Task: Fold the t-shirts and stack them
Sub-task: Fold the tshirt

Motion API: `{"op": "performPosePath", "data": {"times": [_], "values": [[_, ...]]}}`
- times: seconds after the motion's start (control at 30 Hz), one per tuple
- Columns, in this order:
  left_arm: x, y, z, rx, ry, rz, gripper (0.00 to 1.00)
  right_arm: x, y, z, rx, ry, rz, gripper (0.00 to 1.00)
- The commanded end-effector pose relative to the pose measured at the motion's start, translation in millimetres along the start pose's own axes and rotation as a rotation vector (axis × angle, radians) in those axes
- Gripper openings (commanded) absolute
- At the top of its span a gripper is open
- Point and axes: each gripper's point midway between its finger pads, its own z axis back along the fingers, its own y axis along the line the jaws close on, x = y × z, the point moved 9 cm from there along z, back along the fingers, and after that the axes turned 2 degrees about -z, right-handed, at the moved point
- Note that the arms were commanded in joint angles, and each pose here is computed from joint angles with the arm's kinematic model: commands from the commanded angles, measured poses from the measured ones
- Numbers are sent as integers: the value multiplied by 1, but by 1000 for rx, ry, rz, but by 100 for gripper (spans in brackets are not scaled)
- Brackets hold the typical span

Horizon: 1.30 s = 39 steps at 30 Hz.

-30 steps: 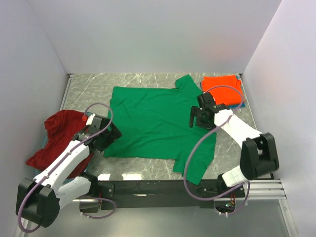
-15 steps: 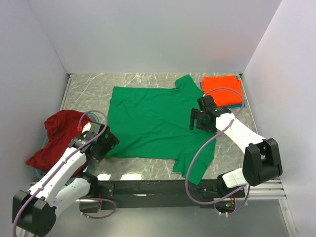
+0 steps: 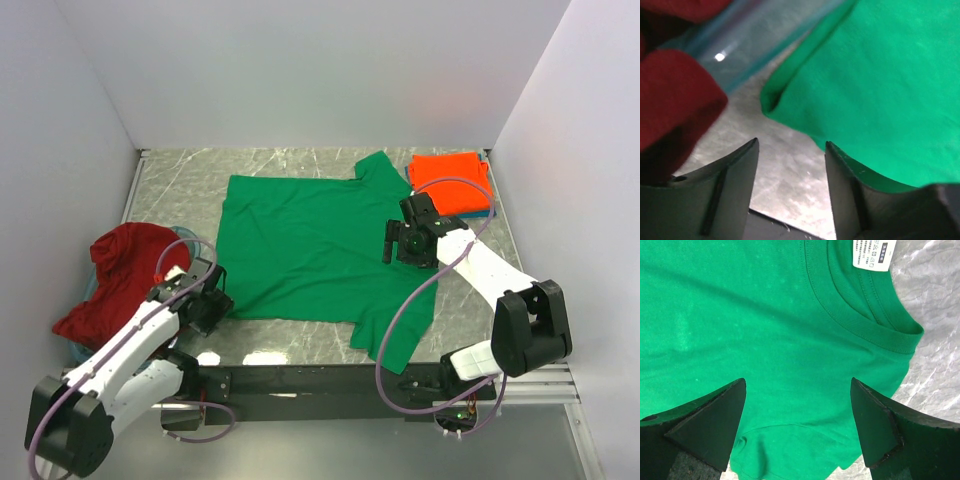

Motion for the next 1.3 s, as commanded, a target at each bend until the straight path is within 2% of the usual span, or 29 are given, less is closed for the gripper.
{"op": "performPosePath", "data": {"times": [0.0,0.03,0.13,0.4,0.6,0.7,0.8,0.83,0.9,0.93,1.0,1.17,1.27], "values": [[6,-4,-6,39,-59,14,59,1,0,3,4,-19,16,91],[5,-4,-10,62,-52,5,54,0,0,2,3,-20,17,91],[4,-4,-17,106,-37,-13,46,1,0,3,-2,-24,17,91],[11,-8,-23,126,-104,-10,47,1,0,2,-5,-20,16,91],[13,-11,-33,148,-107,-32,48,0,-1,0,-13,-13,19,91],[13,-12,-37,158,-97,-39,45,0,0,1,-7,-15,20,91],[12,-11,-38,159,-89,-48,36,-1,-1,3,-12,-18,17,91],[11,-11,-39,154,-88,-45,28,-1,-1,3,-10,-21,15,91],[10,-10,-39,147,-80,-44,20,-2,-2,4,-12,-19,14,91],[9,-9,-39,139,-74,-42,10,-3,-1,5,-11,-18,16,91],[9,-9,-38,135,-73,-38,3,-4,-1,7,-20,-24,23,91],[11,-11,-32,115,-85,-43,1,-13,6,16,-18,-36,56,91],[12,-14,-30,84,-85,-53,1,-33,18,25,12,-22,123,91]]}}
